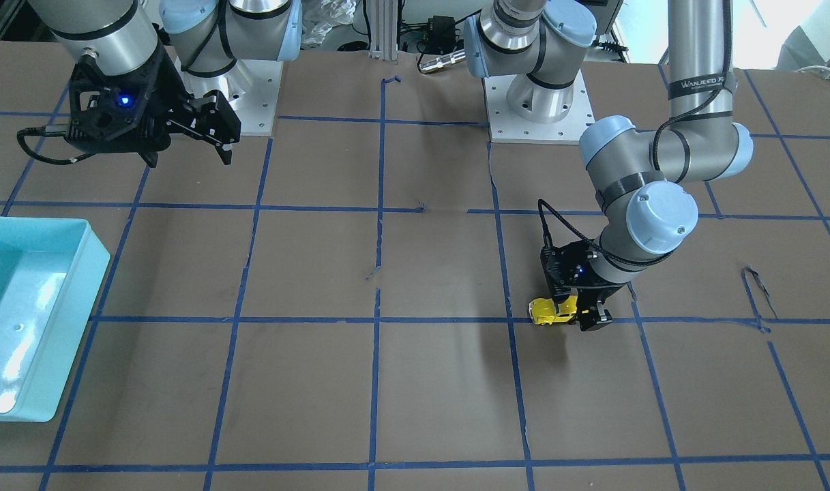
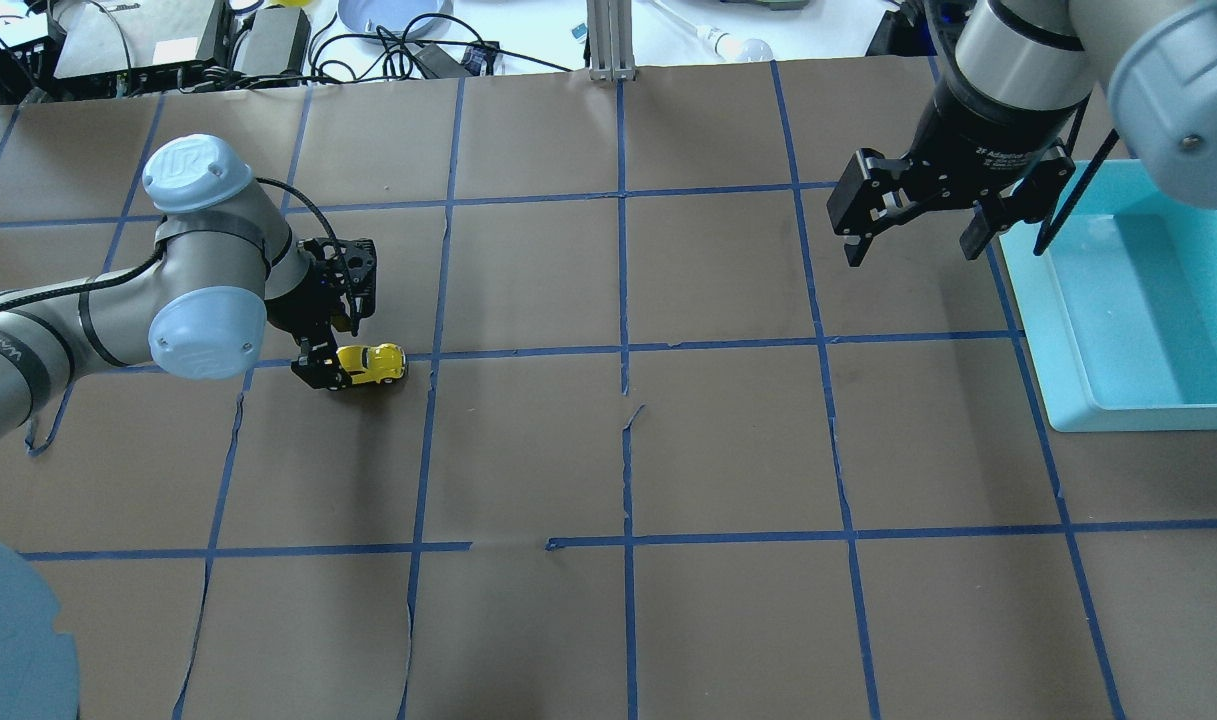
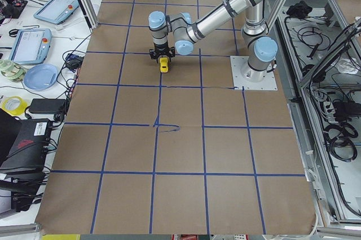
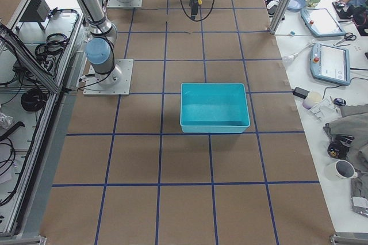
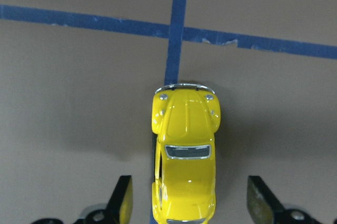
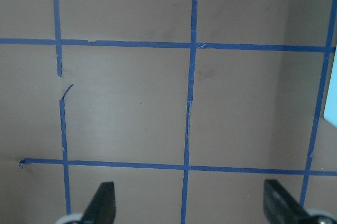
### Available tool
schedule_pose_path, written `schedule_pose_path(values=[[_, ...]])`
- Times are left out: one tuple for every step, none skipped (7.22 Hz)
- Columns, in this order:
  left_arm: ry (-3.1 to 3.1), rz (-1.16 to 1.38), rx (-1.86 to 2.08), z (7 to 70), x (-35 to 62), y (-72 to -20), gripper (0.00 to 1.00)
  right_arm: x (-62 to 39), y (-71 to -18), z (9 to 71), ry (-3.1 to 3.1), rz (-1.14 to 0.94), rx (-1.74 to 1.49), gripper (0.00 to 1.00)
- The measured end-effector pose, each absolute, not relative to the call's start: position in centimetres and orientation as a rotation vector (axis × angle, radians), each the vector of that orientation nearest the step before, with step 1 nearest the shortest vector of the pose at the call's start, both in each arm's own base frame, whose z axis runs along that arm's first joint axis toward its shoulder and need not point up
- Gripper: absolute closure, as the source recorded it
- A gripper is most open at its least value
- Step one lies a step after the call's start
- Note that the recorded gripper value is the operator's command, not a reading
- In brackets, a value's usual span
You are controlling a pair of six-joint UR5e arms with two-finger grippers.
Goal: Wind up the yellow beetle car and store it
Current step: 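Press the left gripper down on the car's roof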
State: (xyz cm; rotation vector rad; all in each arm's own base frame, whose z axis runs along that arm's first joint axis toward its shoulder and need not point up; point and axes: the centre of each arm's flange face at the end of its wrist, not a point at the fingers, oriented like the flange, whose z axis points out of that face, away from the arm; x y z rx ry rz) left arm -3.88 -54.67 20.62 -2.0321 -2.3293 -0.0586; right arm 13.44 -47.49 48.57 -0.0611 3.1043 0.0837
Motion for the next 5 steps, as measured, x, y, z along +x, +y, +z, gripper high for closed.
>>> schedule_pose_path(values=[[-2.336, -0.052, -2.028, 20.4, -3.9, -54.8, 0.20, 13.5, -47.4, 48.6, 3.105, 0.085, -0.051, 0.00], [-2.340, -0.044, -2.034, 19.9, -3.9, -54.8, 0.23, 13.5, -47.4, 48.7, 3.106, 0.084, -0.029, 0.00], [-2.337, -0.042, -2.039, 19.3, -3.9, -54.7, 0.34, 13.5, -47.3, 48.7, 3.107, 0.084, -0.008, 0.00], [-2.318, -0.040, -2.064, 19.0, -3.9, -54.7, 0.36, 13.4, -47.3, 48.7, 3.114, 0.084, 0.000, 0.00], [-2.292, -0.041, -2.098, 18.8, -3.9, -54.7, 0.75, 13.2, -47.3, 48.7, 3.130, 0.085, 0.000, 0.00]])
